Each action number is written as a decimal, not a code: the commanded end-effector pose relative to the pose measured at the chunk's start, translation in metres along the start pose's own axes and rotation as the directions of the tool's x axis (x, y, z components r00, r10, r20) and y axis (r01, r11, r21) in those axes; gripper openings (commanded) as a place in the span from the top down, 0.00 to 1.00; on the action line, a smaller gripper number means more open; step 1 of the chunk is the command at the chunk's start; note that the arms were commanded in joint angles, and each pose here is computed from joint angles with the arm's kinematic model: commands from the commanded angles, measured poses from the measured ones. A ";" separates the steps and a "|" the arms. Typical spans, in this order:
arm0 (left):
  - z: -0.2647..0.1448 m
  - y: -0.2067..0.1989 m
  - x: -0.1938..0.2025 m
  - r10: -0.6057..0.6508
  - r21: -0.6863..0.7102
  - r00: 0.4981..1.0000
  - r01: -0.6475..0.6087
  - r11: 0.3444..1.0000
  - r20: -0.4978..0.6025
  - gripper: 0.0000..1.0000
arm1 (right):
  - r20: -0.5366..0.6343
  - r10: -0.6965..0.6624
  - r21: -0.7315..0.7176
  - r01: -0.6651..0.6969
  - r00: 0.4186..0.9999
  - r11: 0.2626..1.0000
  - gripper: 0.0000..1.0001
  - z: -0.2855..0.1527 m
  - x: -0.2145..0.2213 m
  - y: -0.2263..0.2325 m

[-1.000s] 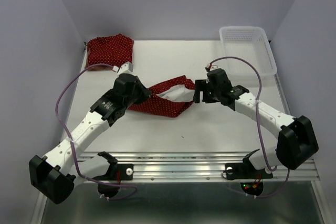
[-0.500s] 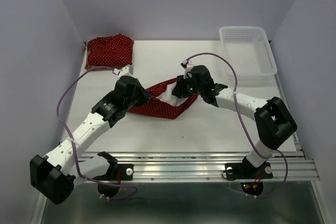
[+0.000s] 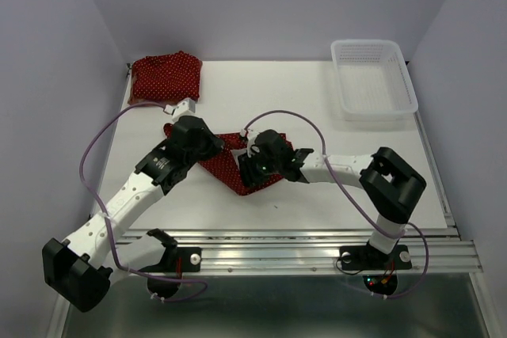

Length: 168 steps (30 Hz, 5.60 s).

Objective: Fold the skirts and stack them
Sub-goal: Flatten the skirt out

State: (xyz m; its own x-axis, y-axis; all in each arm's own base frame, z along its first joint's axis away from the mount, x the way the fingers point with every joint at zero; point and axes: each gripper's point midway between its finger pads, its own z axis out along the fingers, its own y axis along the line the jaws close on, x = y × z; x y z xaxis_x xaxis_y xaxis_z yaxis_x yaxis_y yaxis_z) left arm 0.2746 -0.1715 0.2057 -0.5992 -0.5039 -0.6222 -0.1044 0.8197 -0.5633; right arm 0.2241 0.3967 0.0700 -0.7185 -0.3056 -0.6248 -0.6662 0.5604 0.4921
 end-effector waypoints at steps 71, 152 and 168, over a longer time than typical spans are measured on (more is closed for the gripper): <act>-0.019 0.026 0.001 -0.071 -0.049 0.996 0.073 0.996 0.054 1.00 | 0.329 0.077 0.426 -0.221 0.941 0.878 0.00 -0.117 -0.102 -0.079; -0.077 -0.109 -0.136 0.070 0.242 0.926 -0.169 0.955 0.371 1.00 | 0.294 -0.279 0.576 0.063 0.914 0.815 0.96 -0.268 -0.211 0.005; -0.041 -0.014 -0.128 0.121 -0.108 0.931 -0.089 0.990 0.343 1.00 | 0.473 -0.111 0.603 -0.229 0.874 0.764 0.99 -0.315 -0.189 -0.086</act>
State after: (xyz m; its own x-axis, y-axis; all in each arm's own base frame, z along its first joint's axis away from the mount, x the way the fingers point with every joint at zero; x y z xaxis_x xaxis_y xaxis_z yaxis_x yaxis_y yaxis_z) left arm 0.3055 -0.1419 0.2979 -0.3991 -0.4538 -0.7967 -0.0310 0.8751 -0.4829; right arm 0.3458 0.1278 0.3253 -0.5062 0.0438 -0.8613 -0.0693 0.9934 0.0913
